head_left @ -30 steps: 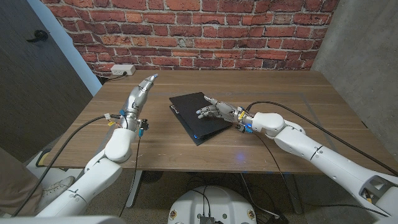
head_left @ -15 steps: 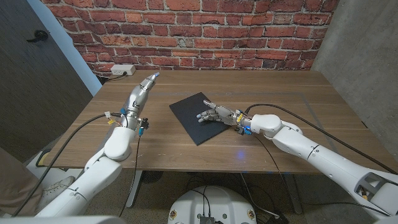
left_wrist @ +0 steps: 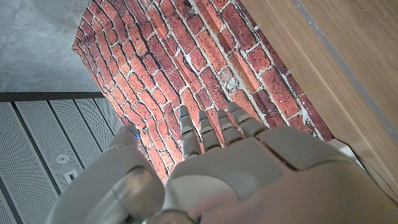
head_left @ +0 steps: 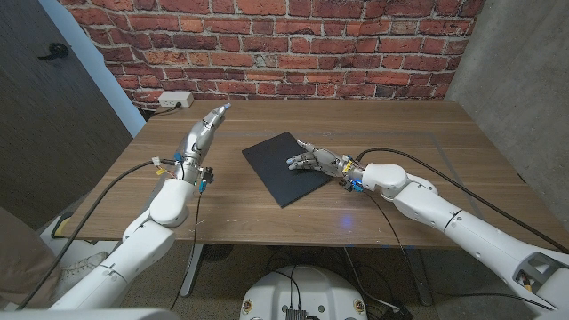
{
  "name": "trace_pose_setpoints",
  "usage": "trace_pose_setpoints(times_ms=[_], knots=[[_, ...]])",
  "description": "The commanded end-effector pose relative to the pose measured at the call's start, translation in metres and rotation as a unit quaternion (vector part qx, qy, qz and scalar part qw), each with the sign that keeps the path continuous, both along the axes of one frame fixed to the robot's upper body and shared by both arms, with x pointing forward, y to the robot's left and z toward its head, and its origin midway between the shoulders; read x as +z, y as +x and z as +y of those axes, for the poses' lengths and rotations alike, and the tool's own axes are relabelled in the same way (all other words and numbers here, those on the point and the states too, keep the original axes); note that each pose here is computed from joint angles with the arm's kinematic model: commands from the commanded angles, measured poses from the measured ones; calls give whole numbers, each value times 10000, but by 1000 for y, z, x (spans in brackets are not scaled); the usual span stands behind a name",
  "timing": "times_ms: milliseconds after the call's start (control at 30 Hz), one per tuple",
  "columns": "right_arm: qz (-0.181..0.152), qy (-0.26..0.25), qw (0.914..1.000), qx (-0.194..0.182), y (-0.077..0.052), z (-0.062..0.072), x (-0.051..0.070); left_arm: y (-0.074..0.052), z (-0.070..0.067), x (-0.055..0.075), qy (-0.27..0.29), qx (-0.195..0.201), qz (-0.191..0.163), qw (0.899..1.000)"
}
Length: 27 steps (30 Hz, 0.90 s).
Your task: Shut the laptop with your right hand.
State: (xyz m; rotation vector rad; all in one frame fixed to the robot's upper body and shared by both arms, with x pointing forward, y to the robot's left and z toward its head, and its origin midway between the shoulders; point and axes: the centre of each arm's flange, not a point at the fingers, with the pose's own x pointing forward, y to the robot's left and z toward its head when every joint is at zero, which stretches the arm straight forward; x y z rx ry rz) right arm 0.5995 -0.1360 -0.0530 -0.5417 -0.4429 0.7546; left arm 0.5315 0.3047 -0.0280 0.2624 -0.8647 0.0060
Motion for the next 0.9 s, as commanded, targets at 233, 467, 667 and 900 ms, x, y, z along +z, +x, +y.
trace_pose_setpoints(times_ms=[233,467,667,900], knots=[[-575,770,9950,-267,-17,-23,35,13,-2,0,31,-210,54,9998],[-732,1033,9904,-561,-17,-44,45,16,-6,1,-5,-266,98,9996],[-707,1274,9865,-748,-14,-58,46,18,-10,2,-20,-310,150,9994],[-676,1387,9833,-970,-10,-69,44,22,-13,0,13,-349,296,9990]])
